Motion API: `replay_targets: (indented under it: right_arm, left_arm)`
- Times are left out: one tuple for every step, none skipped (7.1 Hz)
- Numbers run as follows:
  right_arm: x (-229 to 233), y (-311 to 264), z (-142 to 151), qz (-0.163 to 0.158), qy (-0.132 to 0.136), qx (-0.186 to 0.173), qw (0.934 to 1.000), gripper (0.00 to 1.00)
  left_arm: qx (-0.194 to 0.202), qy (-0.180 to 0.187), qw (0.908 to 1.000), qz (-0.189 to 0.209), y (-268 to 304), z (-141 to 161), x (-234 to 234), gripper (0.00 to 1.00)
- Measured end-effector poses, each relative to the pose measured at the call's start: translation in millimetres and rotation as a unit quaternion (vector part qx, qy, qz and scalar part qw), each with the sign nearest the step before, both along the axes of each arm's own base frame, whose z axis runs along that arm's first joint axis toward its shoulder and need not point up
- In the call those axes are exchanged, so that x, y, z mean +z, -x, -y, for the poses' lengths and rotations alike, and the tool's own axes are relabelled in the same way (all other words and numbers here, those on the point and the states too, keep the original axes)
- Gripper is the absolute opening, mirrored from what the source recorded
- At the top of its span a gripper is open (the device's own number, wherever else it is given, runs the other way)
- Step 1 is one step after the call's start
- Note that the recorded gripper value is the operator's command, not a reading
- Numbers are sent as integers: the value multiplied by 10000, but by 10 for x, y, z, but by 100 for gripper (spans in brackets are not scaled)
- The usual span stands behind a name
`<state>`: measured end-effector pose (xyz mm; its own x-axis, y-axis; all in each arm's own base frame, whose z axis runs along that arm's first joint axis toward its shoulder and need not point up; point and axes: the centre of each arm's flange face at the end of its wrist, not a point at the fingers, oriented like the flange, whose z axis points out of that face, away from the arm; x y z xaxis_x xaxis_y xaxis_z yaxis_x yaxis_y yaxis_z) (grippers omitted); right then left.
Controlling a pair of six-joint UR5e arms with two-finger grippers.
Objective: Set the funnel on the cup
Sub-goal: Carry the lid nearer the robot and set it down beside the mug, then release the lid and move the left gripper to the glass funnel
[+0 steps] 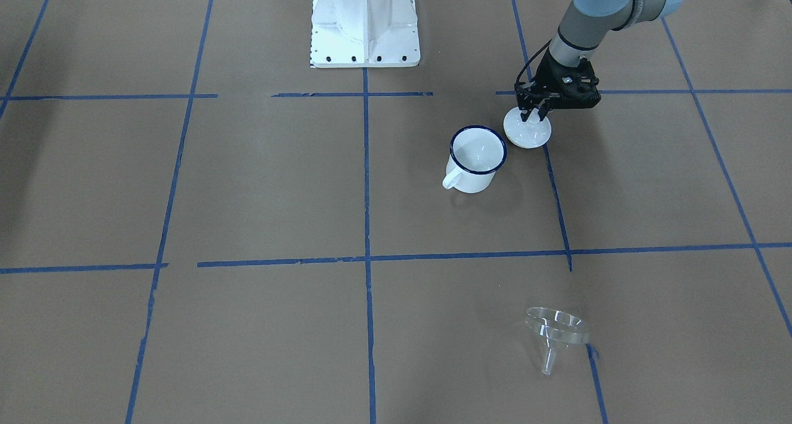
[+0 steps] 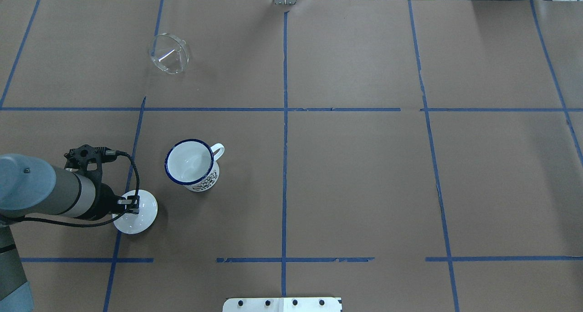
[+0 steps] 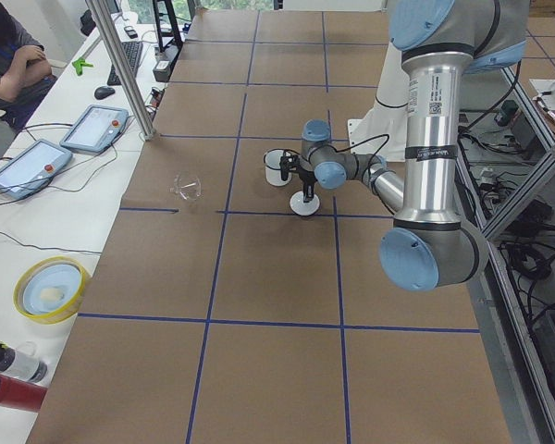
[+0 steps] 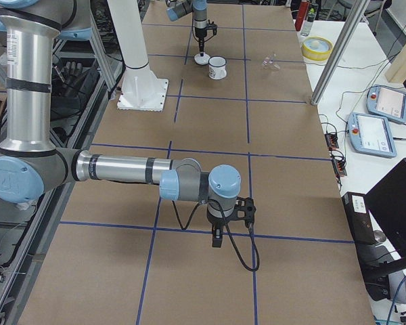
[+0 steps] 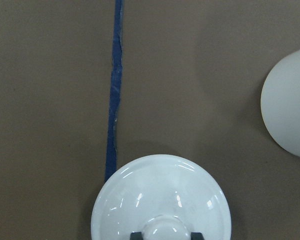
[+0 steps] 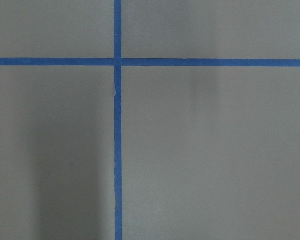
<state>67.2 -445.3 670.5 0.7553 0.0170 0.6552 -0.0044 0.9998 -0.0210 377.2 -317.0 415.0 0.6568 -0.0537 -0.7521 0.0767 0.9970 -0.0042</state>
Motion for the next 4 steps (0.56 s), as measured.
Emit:
replay_targets:
  right_arm:
    - [0, 0, 0, 0, 0, 0, 10000, 100]
    - [-1, 0, 0, 0, -1, 0, 10000, 100]
    - [0, 0, 0, 0, 0, 0, 10000, 100]
    - [0, 0, 0, 0, 0, 0, 10000, 100]
  left_arm:
    - [-30, 9, 10000, -11, 0, 6, -13, 100]
    - [-106, 28, 9999, -45, 10, 30, -51, 100]
    - [-220, 17, 9997, -121, 42, 88, -136, 100]
    - [-441, -39, 9988, -221, 147, 242, -252, 100]
